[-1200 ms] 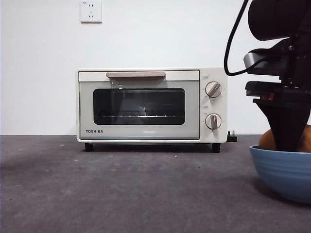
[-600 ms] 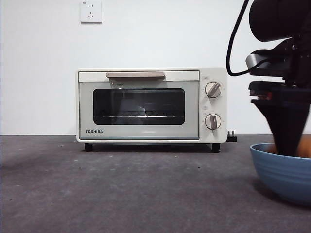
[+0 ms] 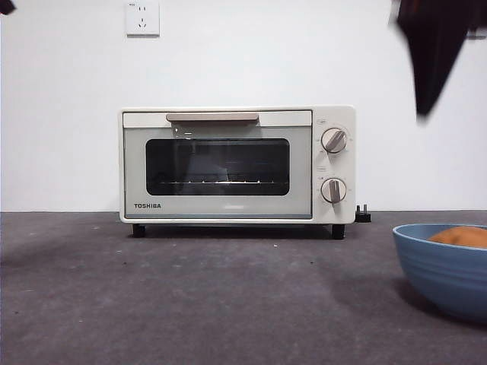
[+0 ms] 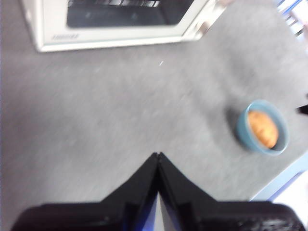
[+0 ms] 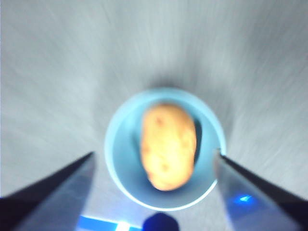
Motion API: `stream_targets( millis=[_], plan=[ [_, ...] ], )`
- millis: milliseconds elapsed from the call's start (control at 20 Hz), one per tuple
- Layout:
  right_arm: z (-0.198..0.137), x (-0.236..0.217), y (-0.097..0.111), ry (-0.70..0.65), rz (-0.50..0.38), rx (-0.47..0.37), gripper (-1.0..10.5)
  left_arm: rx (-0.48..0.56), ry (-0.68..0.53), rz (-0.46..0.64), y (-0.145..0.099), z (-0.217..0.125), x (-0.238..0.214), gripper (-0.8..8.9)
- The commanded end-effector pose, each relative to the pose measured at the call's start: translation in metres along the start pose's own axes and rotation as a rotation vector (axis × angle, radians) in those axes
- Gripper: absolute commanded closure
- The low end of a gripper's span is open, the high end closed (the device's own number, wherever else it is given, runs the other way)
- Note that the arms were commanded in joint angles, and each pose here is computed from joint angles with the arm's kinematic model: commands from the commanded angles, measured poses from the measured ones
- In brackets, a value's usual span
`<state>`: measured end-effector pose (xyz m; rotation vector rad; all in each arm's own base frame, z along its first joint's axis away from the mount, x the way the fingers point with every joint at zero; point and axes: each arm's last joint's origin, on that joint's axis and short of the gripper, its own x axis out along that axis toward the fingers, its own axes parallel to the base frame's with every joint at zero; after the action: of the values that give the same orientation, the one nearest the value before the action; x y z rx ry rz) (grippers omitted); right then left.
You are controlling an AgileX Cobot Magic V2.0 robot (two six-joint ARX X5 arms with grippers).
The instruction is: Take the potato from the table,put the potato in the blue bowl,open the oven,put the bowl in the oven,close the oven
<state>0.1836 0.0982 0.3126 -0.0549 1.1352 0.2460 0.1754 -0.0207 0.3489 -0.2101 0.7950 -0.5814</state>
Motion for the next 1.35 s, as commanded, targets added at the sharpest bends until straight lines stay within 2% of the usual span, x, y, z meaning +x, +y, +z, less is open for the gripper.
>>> stream_targets(
  millis=[50, 100, 300, 550, 750, 1000, 1150, 1350],
  plan=[
    [-0.001, -0.041, -0.002, -0.125, 0.035, 0.01, 8.7, -0.038, -0.016, -0.054, 0.004, 0.011, 0.014, 8.19],
    [-0.004, -0.059, -0.004, -0.186, 0.053, 0.011, 9.7, -0.035, -0.024, -0.069, 0.007, 0.017, 0.022, 8.19],
    [-0.028, -0.108, -0.013, -0.361, 0.104, 0.023, 9.6, -0.035, 0.009, -0.093, 0.018, 0.055, 0.059, 8.19],
    [-0.055, -0.129, -0.022, -0.405, 0.116, 0.021, 9.6, 0.028, 0.034, -0.09, 0.021, 0.117, 0.108, 8.19],
    [-0.061, -0.134, -0.024, -0.433, 0.13, 0.024, 9.6, 0.082, 0.036, -0.066, 0.015, 0.147, 0.146, 8.19],
    [-0.062, -0.135, -0.023, -0.426, 0.162, 0.049, 9.6, 0.13, 0.054, -0.013, 0.008, 0.158, 0.181, 8.19],
    [-0.062, -0.135, -0.023, -0.425, 0.183, 0.049, 9.6, 0.14, 0.069, -0.001, 0.008, 0.155, 0.202, 8.19],
    [-0.062, -0.135, -0.022, -0.421, 0.189, 0.049, 9.6, 0.144, 0.104, 0.081, 0.01, 0.149, 0.223, 8.19]
  ],
)
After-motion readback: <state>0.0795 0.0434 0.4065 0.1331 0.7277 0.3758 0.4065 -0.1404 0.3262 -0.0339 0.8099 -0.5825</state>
